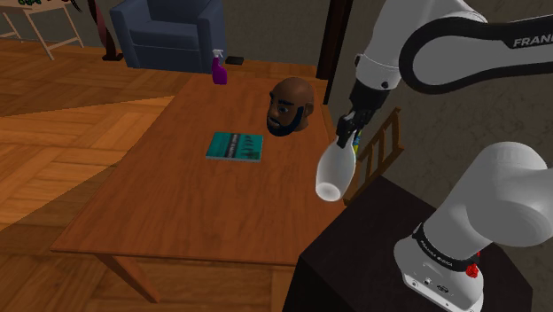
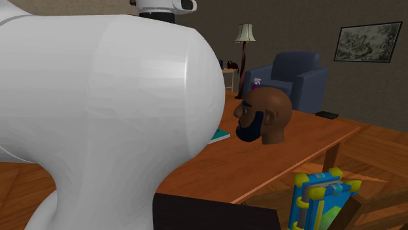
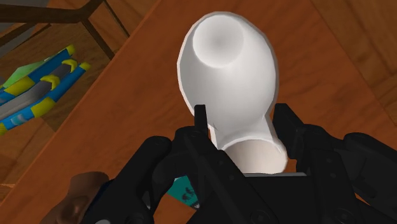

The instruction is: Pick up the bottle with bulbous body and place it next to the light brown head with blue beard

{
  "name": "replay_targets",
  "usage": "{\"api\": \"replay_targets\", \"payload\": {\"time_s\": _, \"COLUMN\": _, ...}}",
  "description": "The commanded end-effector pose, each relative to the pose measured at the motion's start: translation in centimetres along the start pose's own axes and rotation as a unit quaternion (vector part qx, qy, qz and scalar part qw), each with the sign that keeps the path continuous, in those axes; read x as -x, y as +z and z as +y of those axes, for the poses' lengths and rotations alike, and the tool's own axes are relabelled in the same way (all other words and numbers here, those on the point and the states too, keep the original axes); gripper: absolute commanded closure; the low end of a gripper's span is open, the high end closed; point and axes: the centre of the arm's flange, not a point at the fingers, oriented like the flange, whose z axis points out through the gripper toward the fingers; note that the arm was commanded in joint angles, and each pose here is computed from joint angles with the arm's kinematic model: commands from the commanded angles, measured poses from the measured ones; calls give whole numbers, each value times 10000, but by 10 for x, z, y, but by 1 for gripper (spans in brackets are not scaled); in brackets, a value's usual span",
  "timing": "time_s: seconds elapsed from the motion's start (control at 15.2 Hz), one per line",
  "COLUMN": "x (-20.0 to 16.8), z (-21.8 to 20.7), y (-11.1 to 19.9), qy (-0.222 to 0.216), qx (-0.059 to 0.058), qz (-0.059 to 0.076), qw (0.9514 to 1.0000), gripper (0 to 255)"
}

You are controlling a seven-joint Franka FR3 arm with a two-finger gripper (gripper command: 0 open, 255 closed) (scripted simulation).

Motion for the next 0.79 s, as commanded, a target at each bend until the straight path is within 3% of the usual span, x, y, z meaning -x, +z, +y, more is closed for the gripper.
{"api": "replay_targets", "payload": {"time_s": 0.0, "x": -1, "z": 0, "y": -11, "qy": 0, "qx": 0, "qz": 0, "qw": 10000, "gripper": 255}}
{"api": "replay_targets", "payload": {"time_s": 0.73, "x": -6, "z": 1, "y": -69, "qy": 0, "qx": 0, "qz": 0, "qw": 10000, "gripper": 255}}
